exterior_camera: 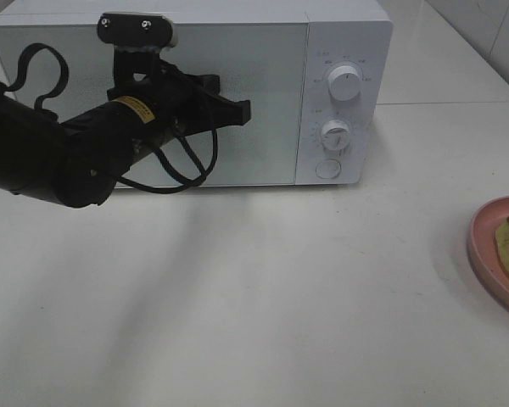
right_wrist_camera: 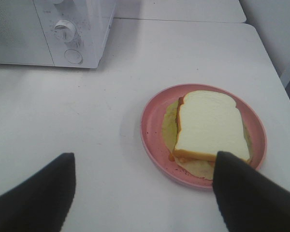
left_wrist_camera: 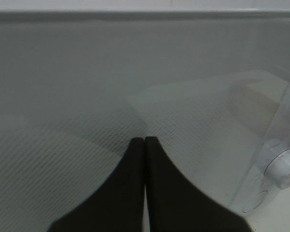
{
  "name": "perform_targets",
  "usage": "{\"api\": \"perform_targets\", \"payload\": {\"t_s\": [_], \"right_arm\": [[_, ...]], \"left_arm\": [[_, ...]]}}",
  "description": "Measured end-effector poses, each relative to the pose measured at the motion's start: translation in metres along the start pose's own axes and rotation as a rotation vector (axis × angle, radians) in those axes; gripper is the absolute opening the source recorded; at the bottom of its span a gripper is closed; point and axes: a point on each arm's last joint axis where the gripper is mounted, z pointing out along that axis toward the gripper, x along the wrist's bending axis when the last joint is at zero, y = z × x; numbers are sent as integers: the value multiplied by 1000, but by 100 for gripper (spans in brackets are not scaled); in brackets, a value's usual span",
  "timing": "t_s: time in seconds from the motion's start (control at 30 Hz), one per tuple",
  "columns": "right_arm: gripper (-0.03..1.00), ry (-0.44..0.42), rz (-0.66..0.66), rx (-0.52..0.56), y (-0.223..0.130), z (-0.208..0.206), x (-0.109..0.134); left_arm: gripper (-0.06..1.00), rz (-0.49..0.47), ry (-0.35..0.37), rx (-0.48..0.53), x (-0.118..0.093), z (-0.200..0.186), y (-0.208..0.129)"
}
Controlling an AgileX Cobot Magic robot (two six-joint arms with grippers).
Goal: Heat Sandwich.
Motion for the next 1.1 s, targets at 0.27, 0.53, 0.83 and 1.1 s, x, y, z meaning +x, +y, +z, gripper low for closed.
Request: {"api": "perform_targets", "payload": {"t_s": [0.27, 0.53, 0.83, 1.1], "right_arm": [[76, 0, 0, 0, 0, 0, 0], [76, 0, 0, 0, 0, 0, 0], [76, 0, 0, 0, 0, 0, 0], [76, 0, 0, 0, 0, 0, 0]], "left_arm": [[0, -26, 17, 46, -2, -33, -8], [1, 29, -65, 154, -14, -54, -10], [89, 113, -146, 363, -20, -68, -14], [98, 100, -133, 488, -19, -79, -11]]}}
